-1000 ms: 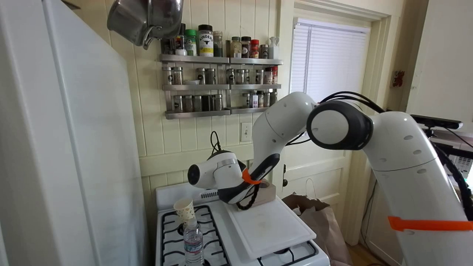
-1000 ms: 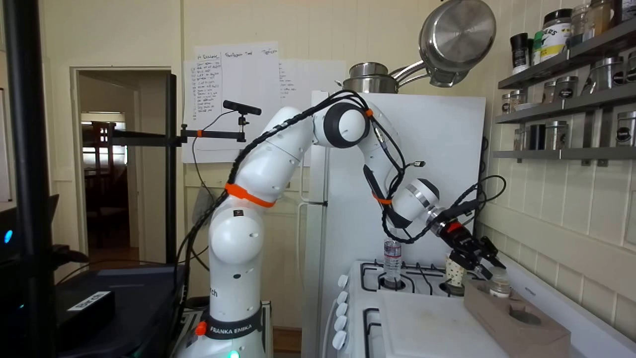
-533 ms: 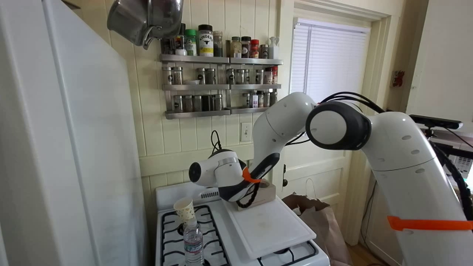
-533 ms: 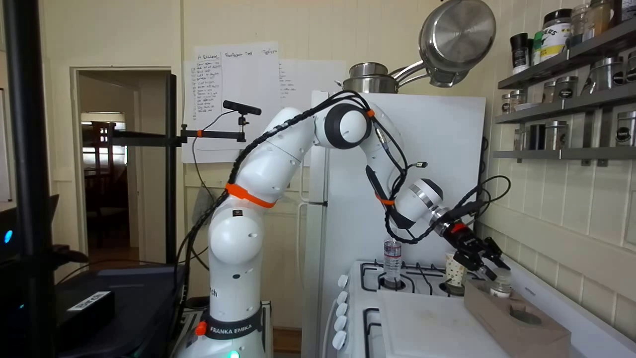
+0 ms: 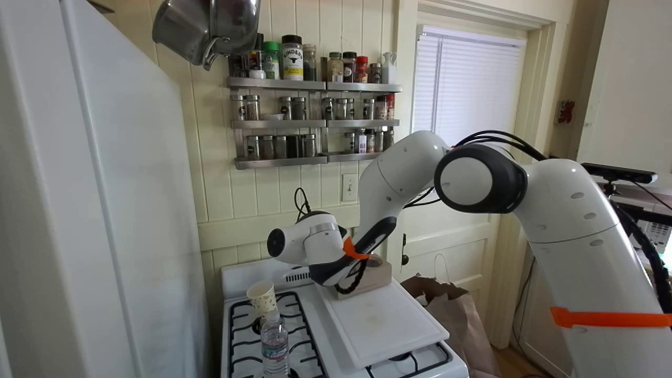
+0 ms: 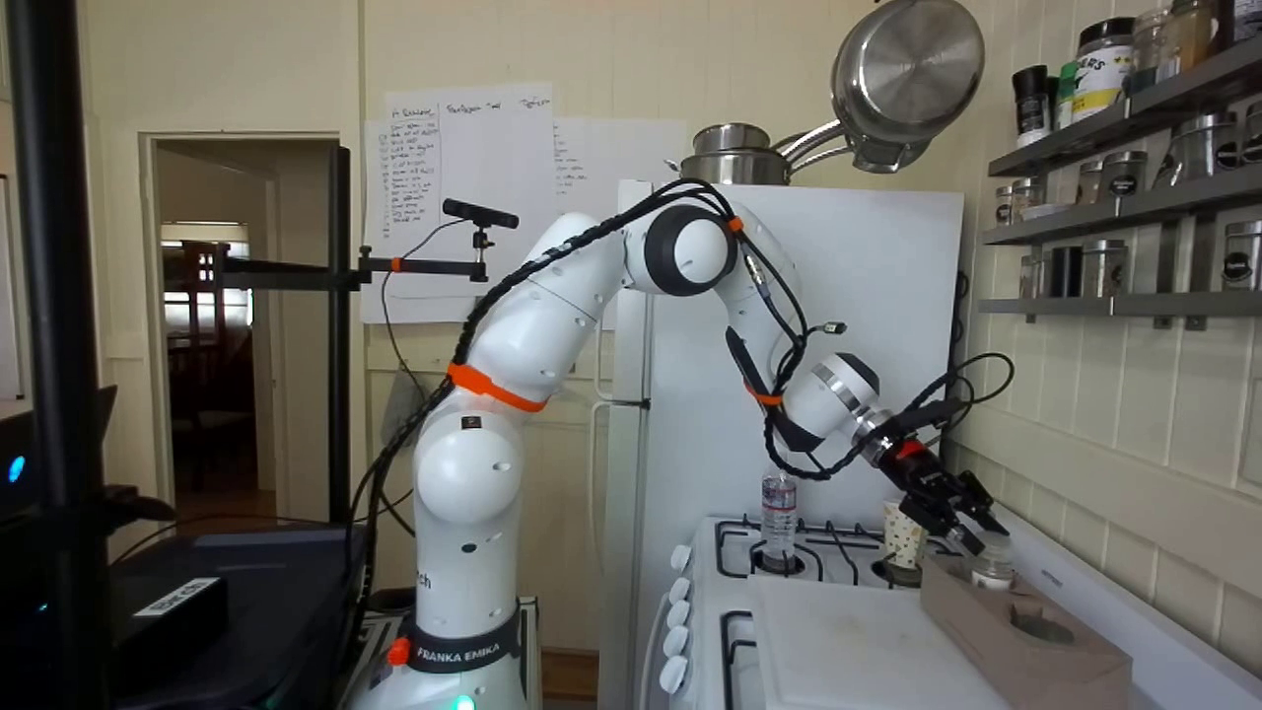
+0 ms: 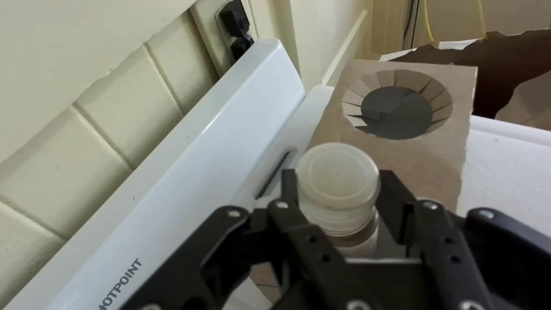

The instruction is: Put the clear lid on the bottle next to it

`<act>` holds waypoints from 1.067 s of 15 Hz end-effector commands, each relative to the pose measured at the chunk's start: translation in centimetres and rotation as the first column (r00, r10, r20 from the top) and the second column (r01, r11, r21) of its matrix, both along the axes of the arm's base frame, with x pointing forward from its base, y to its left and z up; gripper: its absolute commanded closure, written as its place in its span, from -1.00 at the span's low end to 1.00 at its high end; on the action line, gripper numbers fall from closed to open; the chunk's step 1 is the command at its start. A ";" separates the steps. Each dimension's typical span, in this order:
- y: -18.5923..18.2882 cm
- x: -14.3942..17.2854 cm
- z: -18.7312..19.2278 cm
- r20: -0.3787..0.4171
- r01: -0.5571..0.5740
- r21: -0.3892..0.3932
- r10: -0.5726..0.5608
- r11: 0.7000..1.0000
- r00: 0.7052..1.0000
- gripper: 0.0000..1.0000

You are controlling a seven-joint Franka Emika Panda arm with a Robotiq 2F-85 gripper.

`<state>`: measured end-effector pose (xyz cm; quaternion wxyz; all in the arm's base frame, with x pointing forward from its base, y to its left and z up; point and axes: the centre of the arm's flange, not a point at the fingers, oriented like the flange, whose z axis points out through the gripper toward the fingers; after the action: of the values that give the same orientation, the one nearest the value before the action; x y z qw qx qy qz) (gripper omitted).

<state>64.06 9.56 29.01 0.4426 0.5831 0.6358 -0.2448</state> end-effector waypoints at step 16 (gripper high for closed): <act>0.5 -2.4 0.4 -0.102 -0.025 0.045 0.029 0.999 0.994 -1.00</act>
<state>63.43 9.99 27.73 0.3921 0.5474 0.6840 -0.2806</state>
